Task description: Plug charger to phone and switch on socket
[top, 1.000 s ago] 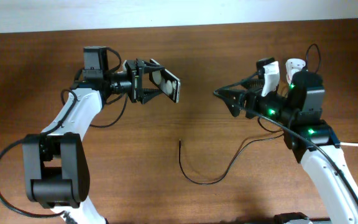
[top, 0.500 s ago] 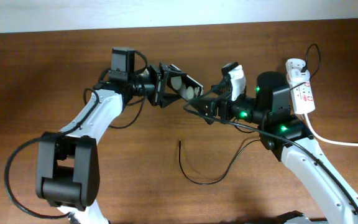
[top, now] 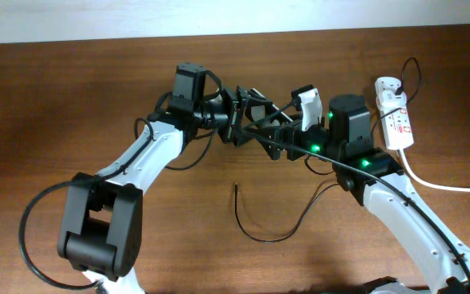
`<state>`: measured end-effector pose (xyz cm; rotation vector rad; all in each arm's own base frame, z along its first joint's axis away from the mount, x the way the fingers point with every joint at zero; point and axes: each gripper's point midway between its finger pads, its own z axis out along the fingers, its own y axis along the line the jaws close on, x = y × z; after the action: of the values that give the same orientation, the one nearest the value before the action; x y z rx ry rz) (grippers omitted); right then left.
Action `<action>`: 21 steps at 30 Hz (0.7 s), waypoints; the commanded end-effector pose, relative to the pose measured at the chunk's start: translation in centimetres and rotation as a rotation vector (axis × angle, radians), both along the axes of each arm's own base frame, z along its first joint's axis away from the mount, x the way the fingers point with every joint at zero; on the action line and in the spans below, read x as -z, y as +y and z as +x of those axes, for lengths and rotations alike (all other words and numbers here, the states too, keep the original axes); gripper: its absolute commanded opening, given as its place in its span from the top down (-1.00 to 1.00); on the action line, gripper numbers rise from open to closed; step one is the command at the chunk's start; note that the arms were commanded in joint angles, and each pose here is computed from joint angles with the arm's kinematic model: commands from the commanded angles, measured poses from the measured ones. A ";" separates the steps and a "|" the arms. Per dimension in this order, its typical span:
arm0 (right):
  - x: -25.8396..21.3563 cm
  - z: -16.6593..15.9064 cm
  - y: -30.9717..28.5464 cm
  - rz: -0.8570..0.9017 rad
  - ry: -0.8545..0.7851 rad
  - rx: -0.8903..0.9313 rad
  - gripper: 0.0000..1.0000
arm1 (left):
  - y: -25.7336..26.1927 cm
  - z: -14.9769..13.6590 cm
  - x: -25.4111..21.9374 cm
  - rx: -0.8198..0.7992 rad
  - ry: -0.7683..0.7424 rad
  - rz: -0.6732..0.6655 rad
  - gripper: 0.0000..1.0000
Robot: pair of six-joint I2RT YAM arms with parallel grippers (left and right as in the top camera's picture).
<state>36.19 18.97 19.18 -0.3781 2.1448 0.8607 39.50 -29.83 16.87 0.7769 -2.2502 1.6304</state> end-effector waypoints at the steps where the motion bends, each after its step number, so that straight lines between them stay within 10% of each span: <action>1: -0.2 0.6 -0.1 0.007 0.012 0.041 -0.95 | -1.4 -0.6 -0.5 0.012 0.034 -0.011 1.00; 21: 0.5 0.3 -0.4 0.033 0.094 0.091 -0.31 | -1.4 0.8 0.1 -0.080 0.041 0.028 1.00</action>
<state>36.40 18.23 18.40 -0.2094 2.2190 0.8735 39.96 -31.02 16.25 0.9123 -2.2579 1.5889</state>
